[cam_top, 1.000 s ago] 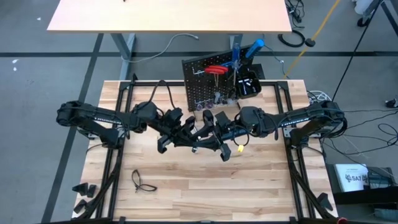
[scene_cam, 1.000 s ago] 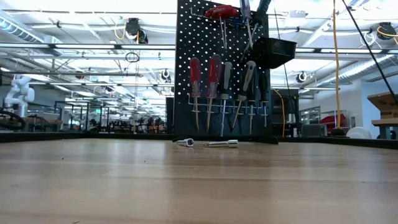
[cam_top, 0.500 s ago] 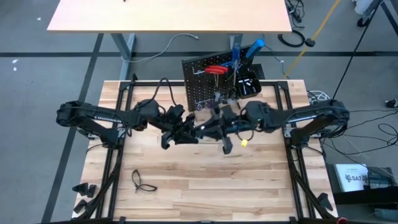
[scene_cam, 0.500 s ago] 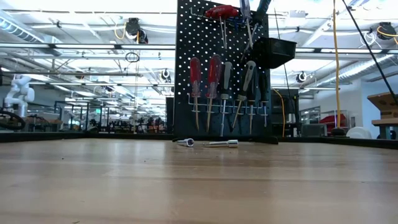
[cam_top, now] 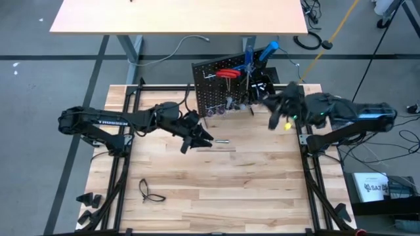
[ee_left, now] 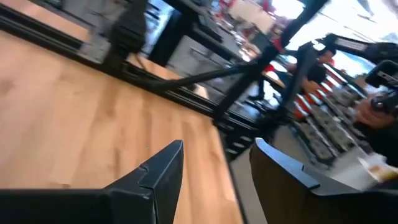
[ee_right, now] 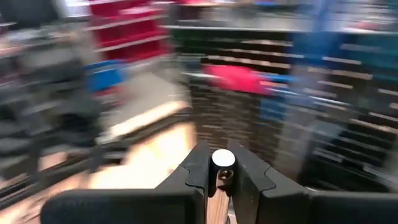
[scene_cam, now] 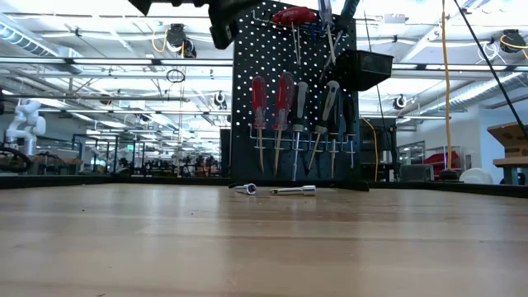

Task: Hang tools onto peg board
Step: Put the silver extension bar into the black bin on the pegboard

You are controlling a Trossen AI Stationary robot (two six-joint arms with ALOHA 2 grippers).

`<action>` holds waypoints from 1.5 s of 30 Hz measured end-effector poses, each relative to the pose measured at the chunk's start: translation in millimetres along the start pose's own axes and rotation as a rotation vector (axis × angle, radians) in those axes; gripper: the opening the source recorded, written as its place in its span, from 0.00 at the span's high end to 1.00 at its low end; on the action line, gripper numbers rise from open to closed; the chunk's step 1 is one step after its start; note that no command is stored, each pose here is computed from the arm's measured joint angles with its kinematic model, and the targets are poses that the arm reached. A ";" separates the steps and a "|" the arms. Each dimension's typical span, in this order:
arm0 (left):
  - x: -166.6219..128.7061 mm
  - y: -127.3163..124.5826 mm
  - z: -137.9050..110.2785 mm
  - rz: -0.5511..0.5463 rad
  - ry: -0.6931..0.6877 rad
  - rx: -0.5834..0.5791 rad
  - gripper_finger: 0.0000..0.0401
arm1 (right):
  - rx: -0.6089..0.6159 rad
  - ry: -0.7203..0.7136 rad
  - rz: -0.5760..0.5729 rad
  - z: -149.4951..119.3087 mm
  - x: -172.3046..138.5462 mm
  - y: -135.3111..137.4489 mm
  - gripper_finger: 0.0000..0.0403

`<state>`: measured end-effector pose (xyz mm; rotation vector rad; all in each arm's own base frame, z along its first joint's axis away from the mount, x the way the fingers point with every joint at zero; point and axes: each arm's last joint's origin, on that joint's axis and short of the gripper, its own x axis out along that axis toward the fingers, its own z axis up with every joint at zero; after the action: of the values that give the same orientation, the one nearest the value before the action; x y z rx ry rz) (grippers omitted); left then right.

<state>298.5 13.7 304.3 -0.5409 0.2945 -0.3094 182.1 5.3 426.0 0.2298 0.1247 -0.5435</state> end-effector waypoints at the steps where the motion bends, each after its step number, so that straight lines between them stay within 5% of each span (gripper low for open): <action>1: 0.1 1.0 -0.9 0.021 -0.008 -0.001 0.54 | 0.018 0.000 -0.074 -0.8 -5.2 -6.9 0.93; 4: 0.3 2.0 -1.6 0.059 -0.025 -0.002 0.54 | 0.075 0.000 -0.243 -4.3 -12.6 -22.4 0.93; 10: 0.3 2.5 -1.0 0.082 -0.041 -0.001 0.54 | 0.125 0.023 -0.385 -8.6 0.1 -36.1 0.93; 32: 6.9 -10.8 -8.5 0.051 -0.021 -0.016 0.53 | 0.164 0.187 -0.423 -16.0 76.3 -72.1 0.93; 45: 9.4 -16.6 -12.2 0.033 -0.004 -0.012 0.53 | 0.156 0.164 -0.475 -15.6 77.1 -73.5 0.46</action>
<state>299.3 -8.7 301.5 -0.5481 0.3010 -0.2742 208.1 -90.3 383.7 0.4012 0.3006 -1.0091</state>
